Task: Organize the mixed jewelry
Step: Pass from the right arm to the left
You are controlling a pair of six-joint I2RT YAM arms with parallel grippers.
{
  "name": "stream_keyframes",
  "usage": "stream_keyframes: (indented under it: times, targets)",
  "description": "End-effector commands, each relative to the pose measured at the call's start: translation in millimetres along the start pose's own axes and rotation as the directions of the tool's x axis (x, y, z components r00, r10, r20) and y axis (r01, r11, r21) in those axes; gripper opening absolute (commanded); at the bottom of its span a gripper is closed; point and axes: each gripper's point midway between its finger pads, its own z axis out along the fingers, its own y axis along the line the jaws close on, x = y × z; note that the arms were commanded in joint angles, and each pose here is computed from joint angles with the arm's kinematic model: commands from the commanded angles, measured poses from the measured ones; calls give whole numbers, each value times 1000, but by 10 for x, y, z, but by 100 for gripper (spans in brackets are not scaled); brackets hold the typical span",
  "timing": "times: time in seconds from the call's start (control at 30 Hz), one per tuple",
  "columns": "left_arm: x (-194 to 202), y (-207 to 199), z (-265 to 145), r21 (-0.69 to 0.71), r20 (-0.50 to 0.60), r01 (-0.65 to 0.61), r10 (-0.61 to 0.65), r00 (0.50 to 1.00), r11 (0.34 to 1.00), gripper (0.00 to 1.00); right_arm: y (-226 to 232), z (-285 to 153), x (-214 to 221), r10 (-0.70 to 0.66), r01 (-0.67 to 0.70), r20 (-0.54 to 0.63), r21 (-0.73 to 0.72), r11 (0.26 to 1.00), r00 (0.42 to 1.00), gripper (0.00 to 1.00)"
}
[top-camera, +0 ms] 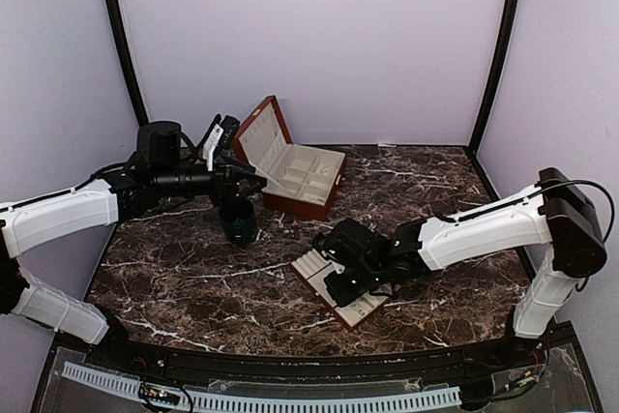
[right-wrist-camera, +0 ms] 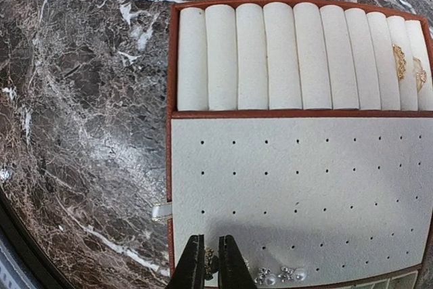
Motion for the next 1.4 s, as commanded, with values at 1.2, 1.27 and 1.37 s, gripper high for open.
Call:
stream_keyframes:
  times: [1.2,1.27,1.37]
  targets:
    - [1008,-1290,1071,323,-364,487,-368,856,812,64,-34,-876,-818,123,-46,491,-165,985,862,0]
    - [1049,-1280,1089,315,-376,493,-371,849,811,56,-30,-882,-820,120,-43,493,-165,985,862,0]
    - [1084,-1259,1106,300,-383,496,-373,845,815,44,-19,-890,-824,118,-37,495,-170,985,861,0]
